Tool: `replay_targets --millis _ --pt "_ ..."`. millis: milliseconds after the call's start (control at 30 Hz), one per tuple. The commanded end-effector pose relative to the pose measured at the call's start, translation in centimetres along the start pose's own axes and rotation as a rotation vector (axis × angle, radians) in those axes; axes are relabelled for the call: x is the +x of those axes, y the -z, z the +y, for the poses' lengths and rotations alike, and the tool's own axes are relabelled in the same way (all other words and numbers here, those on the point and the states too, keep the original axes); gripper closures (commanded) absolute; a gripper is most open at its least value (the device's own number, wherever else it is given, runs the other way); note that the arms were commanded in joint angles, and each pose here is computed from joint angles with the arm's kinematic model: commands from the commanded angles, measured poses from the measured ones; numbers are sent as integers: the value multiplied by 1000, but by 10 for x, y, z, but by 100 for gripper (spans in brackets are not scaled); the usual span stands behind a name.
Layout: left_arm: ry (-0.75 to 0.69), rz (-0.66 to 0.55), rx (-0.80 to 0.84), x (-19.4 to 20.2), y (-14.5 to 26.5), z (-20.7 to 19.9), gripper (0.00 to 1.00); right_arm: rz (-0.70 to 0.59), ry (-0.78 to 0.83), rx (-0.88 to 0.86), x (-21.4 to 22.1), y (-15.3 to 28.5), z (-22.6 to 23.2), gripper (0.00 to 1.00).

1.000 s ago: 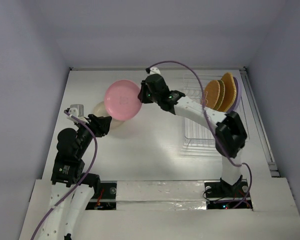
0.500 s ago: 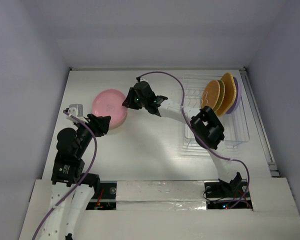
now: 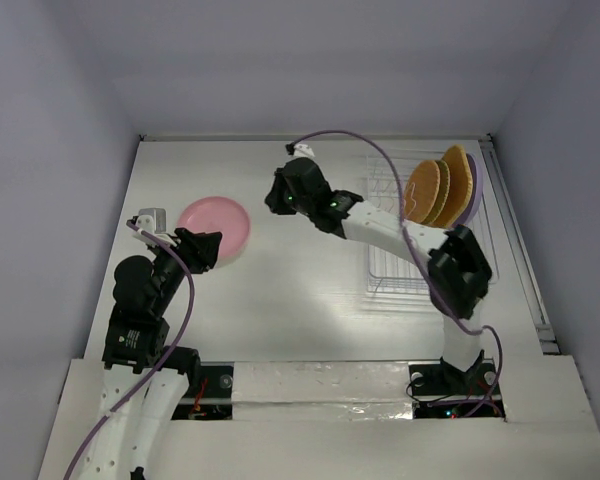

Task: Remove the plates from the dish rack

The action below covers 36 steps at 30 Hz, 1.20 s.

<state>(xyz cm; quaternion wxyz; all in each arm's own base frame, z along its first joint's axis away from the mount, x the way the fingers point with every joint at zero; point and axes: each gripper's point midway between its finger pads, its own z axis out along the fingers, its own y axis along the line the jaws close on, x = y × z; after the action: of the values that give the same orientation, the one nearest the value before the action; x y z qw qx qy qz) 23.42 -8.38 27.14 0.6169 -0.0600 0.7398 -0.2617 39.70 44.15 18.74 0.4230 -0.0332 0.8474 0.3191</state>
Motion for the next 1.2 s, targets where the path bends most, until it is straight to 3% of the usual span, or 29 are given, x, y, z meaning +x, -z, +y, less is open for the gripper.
replay_targets --millis 0,33,100,200,267,367,400,500,700,1167 --pt "-10 -55 34 -17 1 -9 61 -265 64 110 -87 81 -10 97" --pt "-11 -56 36 -17 1 -10 61 -244 109 192 -75 90 -38 100" --pt "-11 -57 38 -18 1 -10 61 -358 111 333 -110 141 -80 100" --pt "-12 -56 47 -17 1 -12 61 -389 99 602 -111 193 -174 100" --pt "-13 -57 52 -17 2 -13 61 -452 62 661 -123 237 -201 100" --pt "-12 -50 59 -16 1 -13 64 -459 29 730 -118 266 -246 83" --pt "-12 -47 58 -15 0 -13 65 -445 29 748 -113 268 -254 68" --pt "-13 -42 58 -15 -1 -13 65 -417 24 806 -107 268 -276 53" --pt "-8 -32 47 -13 -3 -10 65 -339 -29 831 -101 247 -326 56" --pt "-6 -21 41 -11 -5 -9 65 -295 -67 874 -104 212 -363 65"
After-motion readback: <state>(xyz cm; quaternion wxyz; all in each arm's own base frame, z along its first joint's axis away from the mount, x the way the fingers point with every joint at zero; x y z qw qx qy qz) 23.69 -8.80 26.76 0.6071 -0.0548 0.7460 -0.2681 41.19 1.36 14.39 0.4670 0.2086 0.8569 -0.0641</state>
